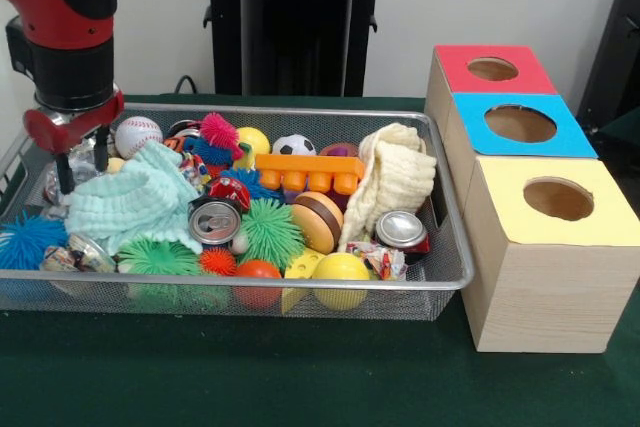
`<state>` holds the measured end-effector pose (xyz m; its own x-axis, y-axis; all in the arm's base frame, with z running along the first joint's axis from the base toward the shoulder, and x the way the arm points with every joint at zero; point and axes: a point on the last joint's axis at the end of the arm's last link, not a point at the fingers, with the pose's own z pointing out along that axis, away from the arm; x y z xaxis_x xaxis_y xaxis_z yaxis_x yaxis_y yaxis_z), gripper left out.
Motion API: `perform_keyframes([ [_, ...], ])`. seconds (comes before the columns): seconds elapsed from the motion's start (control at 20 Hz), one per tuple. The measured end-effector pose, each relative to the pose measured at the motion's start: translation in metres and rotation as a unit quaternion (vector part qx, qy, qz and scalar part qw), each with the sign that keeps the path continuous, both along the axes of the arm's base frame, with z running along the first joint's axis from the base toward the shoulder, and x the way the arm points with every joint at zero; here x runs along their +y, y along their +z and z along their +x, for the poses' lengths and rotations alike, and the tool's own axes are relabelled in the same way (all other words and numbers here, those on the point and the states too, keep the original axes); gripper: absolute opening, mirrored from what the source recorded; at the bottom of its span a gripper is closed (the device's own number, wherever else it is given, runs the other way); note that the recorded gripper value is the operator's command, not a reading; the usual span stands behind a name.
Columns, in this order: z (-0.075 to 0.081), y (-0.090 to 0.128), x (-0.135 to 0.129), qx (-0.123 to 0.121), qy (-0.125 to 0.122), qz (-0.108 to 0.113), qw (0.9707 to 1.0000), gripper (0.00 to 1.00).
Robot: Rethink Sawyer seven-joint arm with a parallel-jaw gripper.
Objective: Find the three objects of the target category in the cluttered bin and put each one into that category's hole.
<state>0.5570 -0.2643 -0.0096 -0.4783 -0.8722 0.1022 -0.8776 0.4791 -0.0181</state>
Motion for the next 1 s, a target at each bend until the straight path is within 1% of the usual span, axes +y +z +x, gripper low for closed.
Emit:
perform_keyframes([
  [0.05, 0.001, 0.0, -0.005, -0.001, -0.003, -0.004, 1.0, 1.0],
  [0.35, -0.001, 0.0, -0.015, 0.001, -0.01, -0.012, 0.9999, 1.0],
  [0.6, -0.009, -0.004, -0.02, 0.009, -0.014, -0.015, 0.9997, 1.0],
  [1.0, -0.018, -0.009, -0.022, 0.02, -0.016, -0.018, 0.9995, 1.0],
])
